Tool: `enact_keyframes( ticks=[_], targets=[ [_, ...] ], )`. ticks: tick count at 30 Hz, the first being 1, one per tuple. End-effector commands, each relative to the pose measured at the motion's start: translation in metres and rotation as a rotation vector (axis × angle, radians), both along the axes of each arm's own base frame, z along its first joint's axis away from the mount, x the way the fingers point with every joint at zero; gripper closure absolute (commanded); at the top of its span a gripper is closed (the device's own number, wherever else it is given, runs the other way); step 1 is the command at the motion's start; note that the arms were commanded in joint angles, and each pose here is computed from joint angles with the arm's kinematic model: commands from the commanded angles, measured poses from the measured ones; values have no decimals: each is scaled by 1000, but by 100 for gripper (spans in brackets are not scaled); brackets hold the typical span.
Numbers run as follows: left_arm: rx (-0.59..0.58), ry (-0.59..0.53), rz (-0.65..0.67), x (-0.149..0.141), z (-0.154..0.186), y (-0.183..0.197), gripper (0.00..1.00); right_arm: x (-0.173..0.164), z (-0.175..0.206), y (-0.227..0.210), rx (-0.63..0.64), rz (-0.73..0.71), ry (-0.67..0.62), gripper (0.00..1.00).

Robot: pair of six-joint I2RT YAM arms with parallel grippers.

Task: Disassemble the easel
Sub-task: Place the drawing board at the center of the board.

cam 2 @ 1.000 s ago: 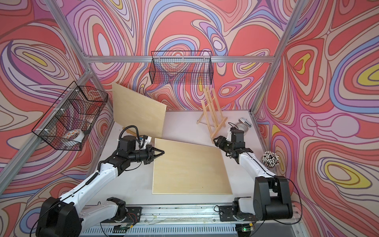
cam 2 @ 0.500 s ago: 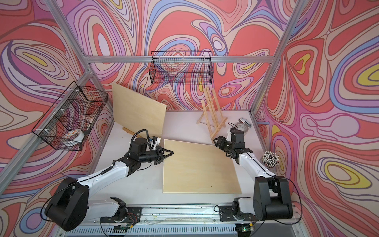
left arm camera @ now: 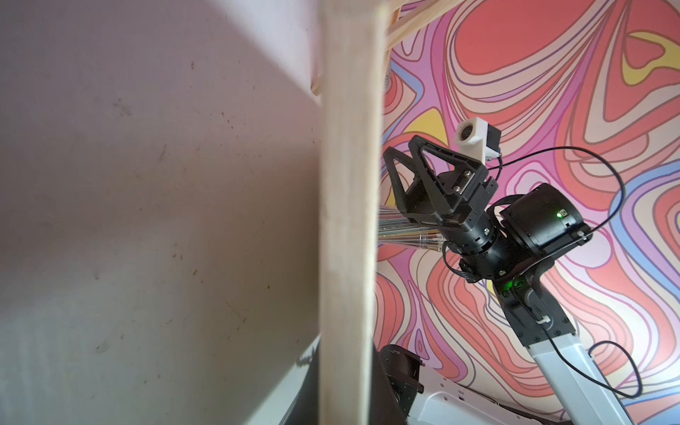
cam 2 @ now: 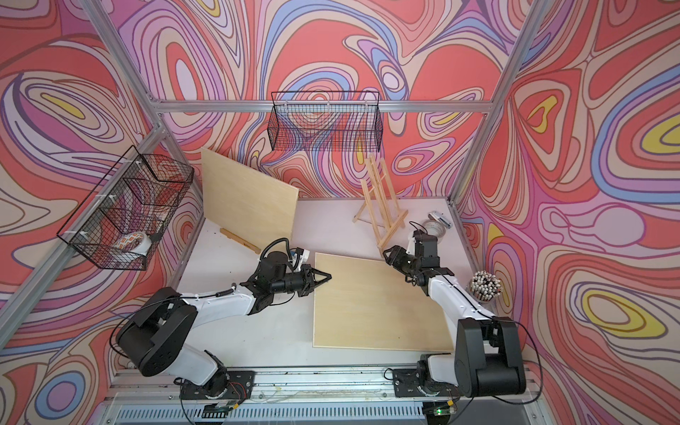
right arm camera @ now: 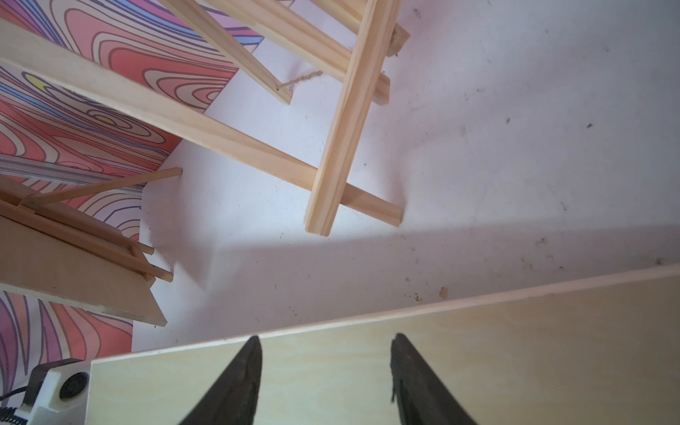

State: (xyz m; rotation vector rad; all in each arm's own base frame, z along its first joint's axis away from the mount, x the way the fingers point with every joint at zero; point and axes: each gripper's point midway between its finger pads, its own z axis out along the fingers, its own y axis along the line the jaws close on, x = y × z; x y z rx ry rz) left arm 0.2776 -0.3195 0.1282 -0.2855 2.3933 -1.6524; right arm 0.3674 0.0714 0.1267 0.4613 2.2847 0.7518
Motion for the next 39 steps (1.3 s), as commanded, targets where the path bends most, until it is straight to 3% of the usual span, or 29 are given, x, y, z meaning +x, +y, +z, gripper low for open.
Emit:
enact_keyframes(
  ticks=[1,6,18,33,39],
  targets=[
    [173,179,59,-12,-68,16,100,0,7,-3,-13,-8,-31,42],
    [213,190,108,-9,-85,25,99,-1,6,-3,-14,-8,-30,42],
    [259,245,101,-17,-122,41,61,-2,5,-4,-14,-16,-29,41],
    [273,260,85,-11,-126,48,51,-1,-1,-5,-17,-22,-19,41],
    [308,249,58,-12,-122,48,41,-1,-2,-7,-25,-29,-16,41]
  ],
)
